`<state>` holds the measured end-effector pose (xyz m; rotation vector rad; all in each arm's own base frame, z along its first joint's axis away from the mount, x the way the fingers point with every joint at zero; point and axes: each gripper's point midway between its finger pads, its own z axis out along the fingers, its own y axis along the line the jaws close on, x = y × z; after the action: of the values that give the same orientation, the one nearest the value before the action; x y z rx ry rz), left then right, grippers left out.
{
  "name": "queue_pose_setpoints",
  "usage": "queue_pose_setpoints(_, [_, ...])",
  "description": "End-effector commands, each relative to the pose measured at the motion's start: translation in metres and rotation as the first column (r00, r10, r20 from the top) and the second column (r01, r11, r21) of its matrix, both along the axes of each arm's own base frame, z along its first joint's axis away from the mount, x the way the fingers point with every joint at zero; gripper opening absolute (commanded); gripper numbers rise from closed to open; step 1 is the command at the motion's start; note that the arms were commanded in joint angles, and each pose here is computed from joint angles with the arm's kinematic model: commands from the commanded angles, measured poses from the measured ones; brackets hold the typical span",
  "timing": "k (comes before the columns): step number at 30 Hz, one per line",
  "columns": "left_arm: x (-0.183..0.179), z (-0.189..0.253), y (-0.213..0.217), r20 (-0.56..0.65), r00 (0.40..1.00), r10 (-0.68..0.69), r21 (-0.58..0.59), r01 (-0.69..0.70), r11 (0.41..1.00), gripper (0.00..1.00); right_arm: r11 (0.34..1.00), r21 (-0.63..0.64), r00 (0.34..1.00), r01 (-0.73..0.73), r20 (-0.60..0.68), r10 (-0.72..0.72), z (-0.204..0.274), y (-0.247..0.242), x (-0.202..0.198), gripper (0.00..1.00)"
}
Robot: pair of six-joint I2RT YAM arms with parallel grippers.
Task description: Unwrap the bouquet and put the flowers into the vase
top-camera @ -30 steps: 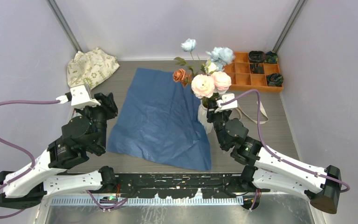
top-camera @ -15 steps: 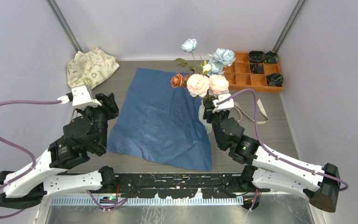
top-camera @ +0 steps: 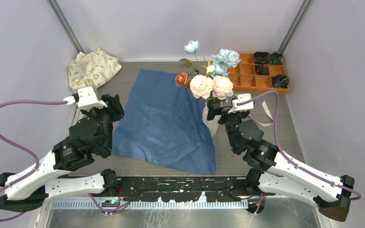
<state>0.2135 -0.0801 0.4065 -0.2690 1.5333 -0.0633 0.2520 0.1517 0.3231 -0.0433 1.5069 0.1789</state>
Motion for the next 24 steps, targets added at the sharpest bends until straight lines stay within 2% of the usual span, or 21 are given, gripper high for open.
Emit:
queue_pose_setpoints(1, [0.000, 0.006, 0.000, 0.012, 1.000, 0.014, -0.044, -0.014, 0.999, 0.45, 0.995, 0.099, 0.999, 0.007, 0.032, -0.010, 0.030, -0.012, -0.007, 1.00])
queue_pose_setpoints(5, [0.001, 0.007, 0.000, 0.013, 1.000, 0.018, -0.045, -0.017, 0.999, 0.45, 0.986, 0.165, 0.998, 0.008, 0.053, -0.017, 0.043, -0.022, -0.013, 1.00])
queue_pose_setpoints(14, [0.003, 0.010, -0.006, 0.007, 1.000, 0.019, -0.024, -0.019, 1.000, 0.47, 0.933, 0.245, 0.963, 0.264, -0.014, -0.269, 0.064, -0.076, -0.018, 1.00])
queue_pose_setpoints(24, [0.000, 0.008, 0.002, 0.010, 1.000, 0.025, -0.045, -0.024, 0.999, 0.48, 0.836, 0.345, 0.897, 0.426, -0.045, -0.439, 0.066, -0.133, -0.040, 0.99])
